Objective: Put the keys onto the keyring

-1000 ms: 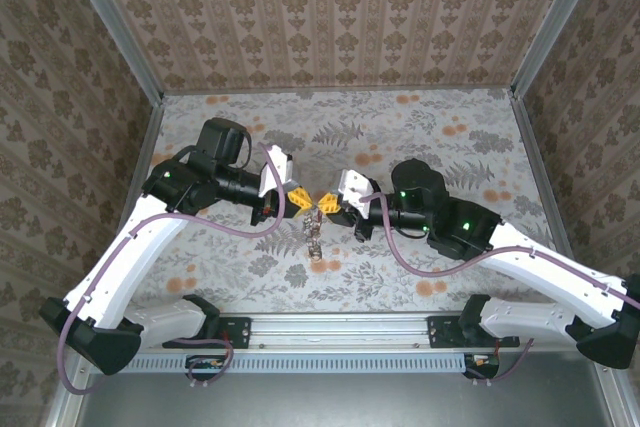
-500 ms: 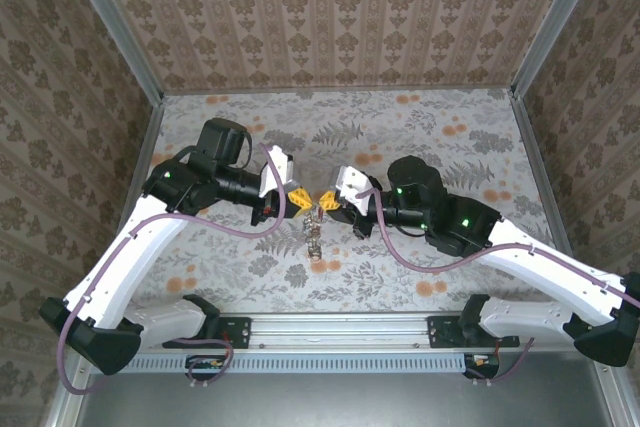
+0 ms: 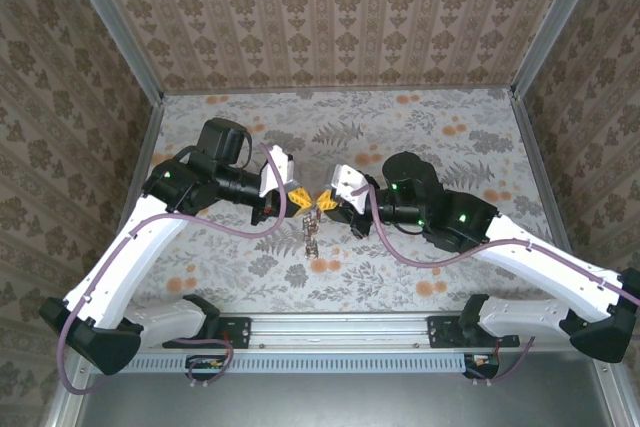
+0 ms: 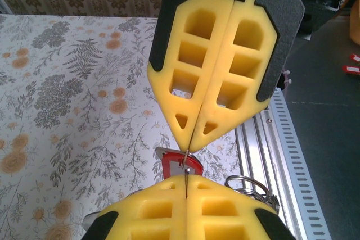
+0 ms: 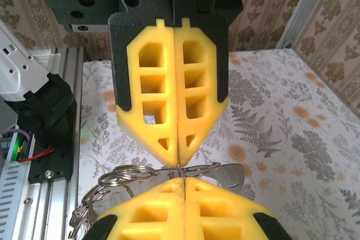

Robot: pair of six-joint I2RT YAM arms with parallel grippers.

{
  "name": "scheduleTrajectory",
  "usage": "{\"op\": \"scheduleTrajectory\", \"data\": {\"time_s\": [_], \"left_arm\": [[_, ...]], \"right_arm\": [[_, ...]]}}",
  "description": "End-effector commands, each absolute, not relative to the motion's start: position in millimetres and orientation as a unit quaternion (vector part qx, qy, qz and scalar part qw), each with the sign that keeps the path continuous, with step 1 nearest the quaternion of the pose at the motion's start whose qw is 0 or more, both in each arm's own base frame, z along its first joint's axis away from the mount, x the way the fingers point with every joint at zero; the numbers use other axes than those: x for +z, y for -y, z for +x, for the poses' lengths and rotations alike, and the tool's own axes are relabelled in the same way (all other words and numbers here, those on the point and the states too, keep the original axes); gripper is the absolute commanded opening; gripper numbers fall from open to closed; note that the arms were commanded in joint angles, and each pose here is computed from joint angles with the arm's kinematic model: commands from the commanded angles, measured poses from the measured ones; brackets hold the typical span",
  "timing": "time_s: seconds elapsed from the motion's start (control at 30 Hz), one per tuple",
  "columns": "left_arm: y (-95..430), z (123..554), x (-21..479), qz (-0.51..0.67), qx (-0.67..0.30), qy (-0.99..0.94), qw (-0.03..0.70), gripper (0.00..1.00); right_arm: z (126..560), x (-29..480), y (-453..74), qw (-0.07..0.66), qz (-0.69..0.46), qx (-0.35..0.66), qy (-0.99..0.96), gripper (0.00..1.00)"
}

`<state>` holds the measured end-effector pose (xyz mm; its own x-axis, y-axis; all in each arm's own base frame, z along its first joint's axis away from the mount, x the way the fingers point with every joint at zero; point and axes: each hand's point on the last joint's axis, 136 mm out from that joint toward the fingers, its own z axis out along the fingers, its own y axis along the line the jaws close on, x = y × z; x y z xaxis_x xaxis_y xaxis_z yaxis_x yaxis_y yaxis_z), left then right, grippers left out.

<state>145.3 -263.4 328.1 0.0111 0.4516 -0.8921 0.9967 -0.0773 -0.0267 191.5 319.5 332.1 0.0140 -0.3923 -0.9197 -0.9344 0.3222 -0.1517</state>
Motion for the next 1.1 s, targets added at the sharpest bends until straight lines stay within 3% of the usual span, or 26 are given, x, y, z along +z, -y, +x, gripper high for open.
{"op": "scheduleTrajectory", "data": {"time_s": [0.0,1.07], "left_arm": [[263.8,143.1,341.7,0.628,-0.391,-0.563,0.368,0.00],[263.1,139.0,343.1,0.632,-0.388,-0.559,0.371,0.00]], "right_arm": [[185.8,342.3,-321.6,0.493,-0.517,0.286,-0.639,0.00],[180.5,344.0,-323.7,0.498,-0.521,0.295,-0.627,0.00]]}}
